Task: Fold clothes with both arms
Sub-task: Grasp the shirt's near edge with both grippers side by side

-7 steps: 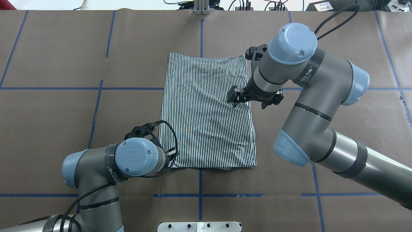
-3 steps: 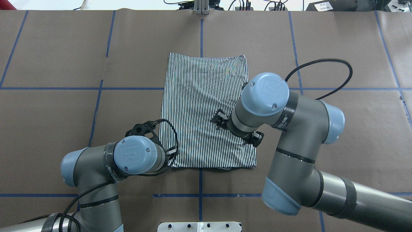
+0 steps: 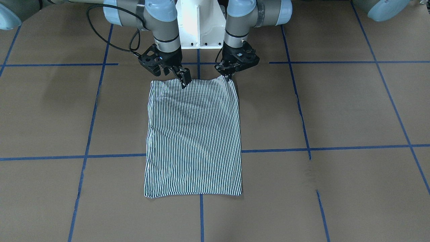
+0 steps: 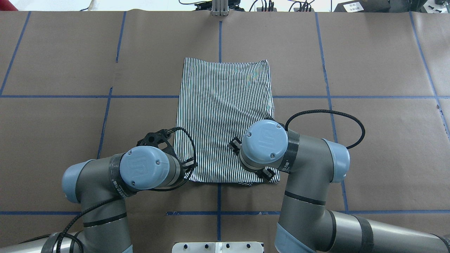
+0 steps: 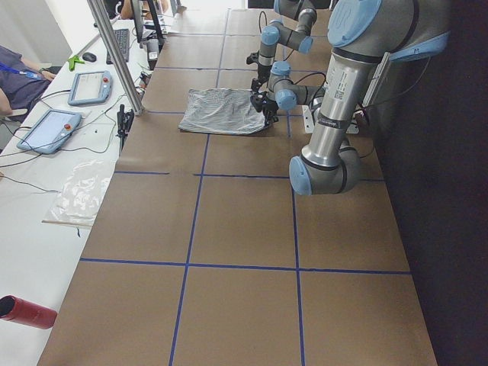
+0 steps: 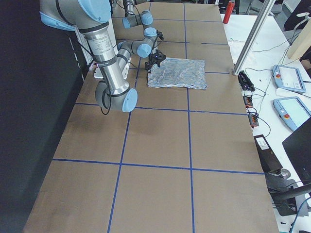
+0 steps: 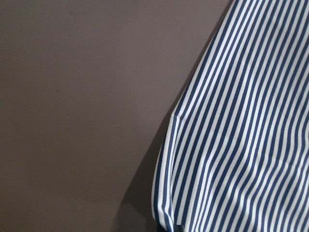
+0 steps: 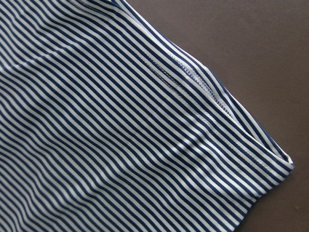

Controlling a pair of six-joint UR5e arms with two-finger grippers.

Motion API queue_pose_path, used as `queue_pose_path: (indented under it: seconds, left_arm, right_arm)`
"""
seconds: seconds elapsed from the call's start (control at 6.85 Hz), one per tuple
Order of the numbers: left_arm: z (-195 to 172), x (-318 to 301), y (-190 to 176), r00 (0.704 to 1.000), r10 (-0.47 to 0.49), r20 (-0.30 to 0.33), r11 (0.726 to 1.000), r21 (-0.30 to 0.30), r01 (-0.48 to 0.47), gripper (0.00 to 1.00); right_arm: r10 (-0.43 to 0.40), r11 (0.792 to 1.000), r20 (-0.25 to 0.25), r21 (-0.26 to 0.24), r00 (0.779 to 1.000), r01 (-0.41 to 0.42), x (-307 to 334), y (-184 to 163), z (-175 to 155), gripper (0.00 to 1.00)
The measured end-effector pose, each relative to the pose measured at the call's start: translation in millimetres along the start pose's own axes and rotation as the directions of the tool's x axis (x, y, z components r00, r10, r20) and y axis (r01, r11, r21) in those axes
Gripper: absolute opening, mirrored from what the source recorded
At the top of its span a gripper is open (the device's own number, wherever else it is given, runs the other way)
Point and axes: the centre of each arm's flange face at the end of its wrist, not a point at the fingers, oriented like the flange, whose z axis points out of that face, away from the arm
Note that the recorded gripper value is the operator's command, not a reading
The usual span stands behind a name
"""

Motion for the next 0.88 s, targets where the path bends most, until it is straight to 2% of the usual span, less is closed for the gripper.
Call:
queue_pose_path:
  seconds: [0.29, 0.73, 0.88]
  left_arm:
    - [-7, 1, 0, 1.0, 0.003, -0.013, 1.0, -0.003, -0.003, 0.0]
    - [-8, 2, -1, 1.0, 0.003, -0.016, 1.0, -0.003, -0.003, 0.0]
    - [-9, 2, -1, 1.0, 0.003, -0.017, 1.0, -0.002, -0.003, 0.0]
  right_arm:
    - [0.02, 0.999, -0.039, 0.038, 0.999, -0.018, 2, 2, 28, 1.0]
    - [0.011, 0.999, -0.073, 0.043, 0.997, -0.008, 14, 13, 46, 1.0]
    - [0.008, 0.999, -0.082, 0.045, 0.997, -0.005, 17, 15, 50, 0.96]
